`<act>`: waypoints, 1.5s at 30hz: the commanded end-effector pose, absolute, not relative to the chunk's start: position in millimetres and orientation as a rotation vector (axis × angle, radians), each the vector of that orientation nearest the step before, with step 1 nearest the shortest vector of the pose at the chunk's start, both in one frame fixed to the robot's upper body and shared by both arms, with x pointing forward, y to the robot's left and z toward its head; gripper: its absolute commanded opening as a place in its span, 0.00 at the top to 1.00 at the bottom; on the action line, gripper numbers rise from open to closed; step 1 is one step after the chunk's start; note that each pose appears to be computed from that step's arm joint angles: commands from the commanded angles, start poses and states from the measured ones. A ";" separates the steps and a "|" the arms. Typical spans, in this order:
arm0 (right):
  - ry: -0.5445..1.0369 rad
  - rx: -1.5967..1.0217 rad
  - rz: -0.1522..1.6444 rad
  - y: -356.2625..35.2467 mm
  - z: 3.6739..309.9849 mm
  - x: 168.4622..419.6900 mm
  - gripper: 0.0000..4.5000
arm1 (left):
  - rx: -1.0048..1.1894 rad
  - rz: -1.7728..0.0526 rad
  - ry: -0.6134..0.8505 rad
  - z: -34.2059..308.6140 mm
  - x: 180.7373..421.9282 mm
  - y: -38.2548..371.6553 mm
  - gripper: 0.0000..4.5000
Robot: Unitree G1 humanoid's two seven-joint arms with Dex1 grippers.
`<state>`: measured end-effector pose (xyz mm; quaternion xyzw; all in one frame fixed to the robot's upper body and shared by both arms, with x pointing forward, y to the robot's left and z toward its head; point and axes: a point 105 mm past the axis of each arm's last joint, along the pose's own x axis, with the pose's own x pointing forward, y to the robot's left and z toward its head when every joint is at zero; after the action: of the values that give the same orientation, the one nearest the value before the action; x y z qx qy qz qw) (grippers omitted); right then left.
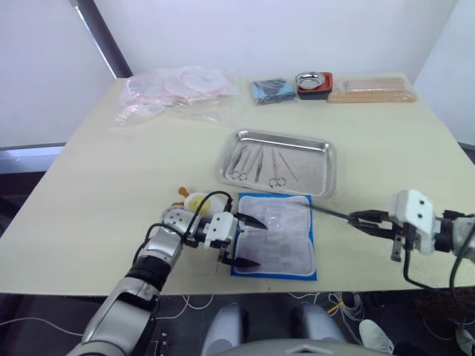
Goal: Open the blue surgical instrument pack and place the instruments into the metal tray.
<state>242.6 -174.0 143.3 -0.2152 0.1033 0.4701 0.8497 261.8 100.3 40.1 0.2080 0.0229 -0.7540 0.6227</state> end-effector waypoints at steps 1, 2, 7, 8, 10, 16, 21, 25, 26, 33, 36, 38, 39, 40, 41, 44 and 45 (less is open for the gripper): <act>0.163 -0.383 0.916 -161.5 151.4 255.9 1.00 | 0.474 -1.814 0.366 -16.6 227.7 119.5 0.00; 0.165 -0.371 0.891 -159.1 149.7 260.8 1.00 | 0.473 -1.812 0.366 -16.6 227.6 119.8 0.00; 0.203 -0.313 0.789 -149.1 139.6 281.6 1.00 | 0.471 -1.808 0.370 -16.7 226.3 121.4 0.00; 0.209 -0.304 0.765 -147.3 138.1 286.6 1.00 | 0.472 -1.808 0.370 -16.8 226.3 121.7 0.00; 0.226 -0.259 0.716 -143.4 135.2 296.7 1.00 | 0.470 -1.805 0.371 -16.7 226.7 121.5 0.00; 0.256 -0.132 0.549 -129.0 127.7 329.6 1.00 | 0.471 -1.802 0.370 -16.8 227.1 121.3 0.00; 0.304 -0.078 0.407 -123.5 119.5 353.8 1.00 | 0.470 -1.793 0.368 -16.7 227.1 121.9 0.00; 0.356 -0.091 0.342 -118.7 110.4 366.3 1.00 | 0.469 -1.790 0.369 -17.2 226.3 122.0 0.00; 0.358 -0.094 0.336 -117.1 109.2 368.0 1.00 | 0.468 -1.789 0.369 -17.2 226.3 122.0 0.00; 0.394 -0.075 0.307 -109.6 102.3 370.2 1.00 | 0.474 -1.781 0.369 -17.9 226.0 123.2 0.00; 0.411 -0.059 0.302 -107.6 100.0 368.6 1.00 | 0.474 -1.779 0.370 -18.5 225.3 123.7 0.00; 0.417 -0.059 0.299 -107.9 99.4 368.9 1.00 | 0.473 -1.778 0.369 -18.7 225.1 123.6 0.00; 0.412 -0.070 0.298 -108.7 100.2 369.5 0.89 | 0.473 -1.777 0.369 -18.9 225.1 123.4 0.00; 0.410 -0.074 0.301 -109.1 101.0 369.7 0.81 | 0.472 -1.775 0.368 -19.2 225.3 123.2 0.00; 0.407 -0.076 0.305 -109.4 102.4 369.9 0.73 | 0.473 -1.772 0.366 -19.3 225.8 123.1 0.00; 0.372 -0.086 0.322 -110.9 113.0 369.8 0.48 | 0.475 -1.764 0.358 -18.3 227.4 123.7 0.00; 0.356 -0.090 0.331 -111.8 118.0 368.9 0.38 | 0.476 -1.761 0.354 -17.3 228.3 124.1 0.00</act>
<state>366.3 -110.5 92.4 -0.0370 0.2188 0.1583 0.9621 259.6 104.5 38.9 0.2094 0.0235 -0.7467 0.6309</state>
